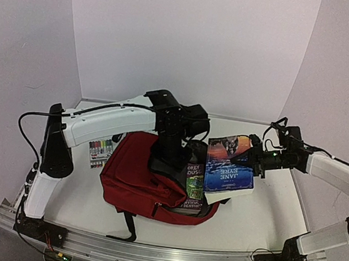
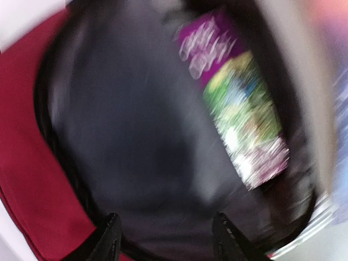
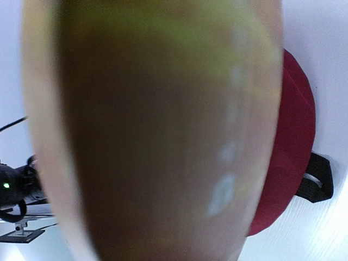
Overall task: Pack the student bag
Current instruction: Place the book in the student bag.
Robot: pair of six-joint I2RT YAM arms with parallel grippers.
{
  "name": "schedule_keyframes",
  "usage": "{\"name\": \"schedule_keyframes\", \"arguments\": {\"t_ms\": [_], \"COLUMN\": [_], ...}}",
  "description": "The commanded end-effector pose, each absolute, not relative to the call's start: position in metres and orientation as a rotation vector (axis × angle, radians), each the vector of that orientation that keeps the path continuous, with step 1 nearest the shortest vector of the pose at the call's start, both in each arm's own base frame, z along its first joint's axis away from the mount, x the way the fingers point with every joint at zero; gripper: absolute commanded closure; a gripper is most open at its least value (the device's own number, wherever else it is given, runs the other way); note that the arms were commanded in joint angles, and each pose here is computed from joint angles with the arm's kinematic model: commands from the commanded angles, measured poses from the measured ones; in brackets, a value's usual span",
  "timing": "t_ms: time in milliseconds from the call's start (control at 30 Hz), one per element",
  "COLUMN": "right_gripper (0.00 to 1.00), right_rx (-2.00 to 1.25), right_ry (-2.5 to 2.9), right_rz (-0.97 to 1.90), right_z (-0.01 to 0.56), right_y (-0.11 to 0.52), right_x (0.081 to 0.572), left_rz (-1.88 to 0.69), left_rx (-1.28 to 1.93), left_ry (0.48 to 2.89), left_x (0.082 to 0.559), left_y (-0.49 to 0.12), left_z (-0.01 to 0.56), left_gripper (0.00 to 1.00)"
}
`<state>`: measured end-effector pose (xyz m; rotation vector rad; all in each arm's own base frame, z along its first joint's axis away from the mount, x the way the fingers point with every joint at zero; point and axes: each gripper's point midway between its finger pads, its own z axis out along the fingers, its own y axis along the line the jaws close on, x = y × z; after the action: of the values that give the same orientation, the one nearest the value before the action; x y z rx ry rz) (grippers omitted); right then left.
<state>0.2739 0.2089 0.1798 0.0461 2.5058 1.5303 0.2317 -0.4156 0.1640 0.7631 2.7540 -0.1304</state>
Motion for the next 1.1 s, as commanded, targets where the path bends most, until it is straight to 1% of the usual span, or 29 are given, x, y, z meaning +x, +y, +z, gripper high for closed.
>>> {"name": "schedule_keyframes", "arguments": {"t_ms": [0, 33, 133, 267, 400, 567, 767, 933, 1067], "right_gripper": [1.0, 1.0, 1.0, 1.0, 1.0, 1.0, 1.0, 1.0, 1.0], "right_rx": [-0.161, -0.162, -0.177, -0.214, -0.256, -0.267, -0.275, -0.275, -0.258], "right_ry": [2.352, 2.361, 2.387, 2.375, 2.346, 2.347, 2.336, 2.323, 2.321], "right_rz": [1.554, 1.539, 1.516, 1.521, 1.537, 1.561, 1.579, 1.585, 1.585], "right_z": [0.224, 0.223, 0.218, 0.225, 0.233, 0.233, 0.239, 0.245, 0.246], "right_y": [0.217, 0.216, 0.215, 0.216, 0.218, 0.22, 0.222, 0.224, 0.224], "right_x": [0.281, 0.281, 0.281, 0.279, 0.277, 0.276, 0.281, 0.287, 0.29], "left_rz": [-0.077, -0.104, -0.12, -0.11, -0.287, -0.544, -0.694, -0.744, -0.732], "left_rx": [0.708, 0.691, 0.669, 0.386, 0.087, -0.201, -0.231, -0.268, -0.263], "left_ry": [2.719, 2.703, 2.729, 2.766, 2.815, 2.84, 2.838, 2.872, 2.903], "left_x": [0.243, 0.247, 0.245, 0.251, 0.25, 0.243, 0.251, 0.254, 0.254], "left_y": [-0.415, -0.42, -0.425, -0.401, -0.378, -0.358, -0.366, -0.379, -0.384], "left_z": [0.19, 0.195, 0.187, 0.195, 0.196, 0.18, 0.166, 0.152, 0.146], "left_gripper": [0.36, 0.33, 0.27, 0.18, 0.19, 0.19, 0.16, 0.21, 0.26]}}
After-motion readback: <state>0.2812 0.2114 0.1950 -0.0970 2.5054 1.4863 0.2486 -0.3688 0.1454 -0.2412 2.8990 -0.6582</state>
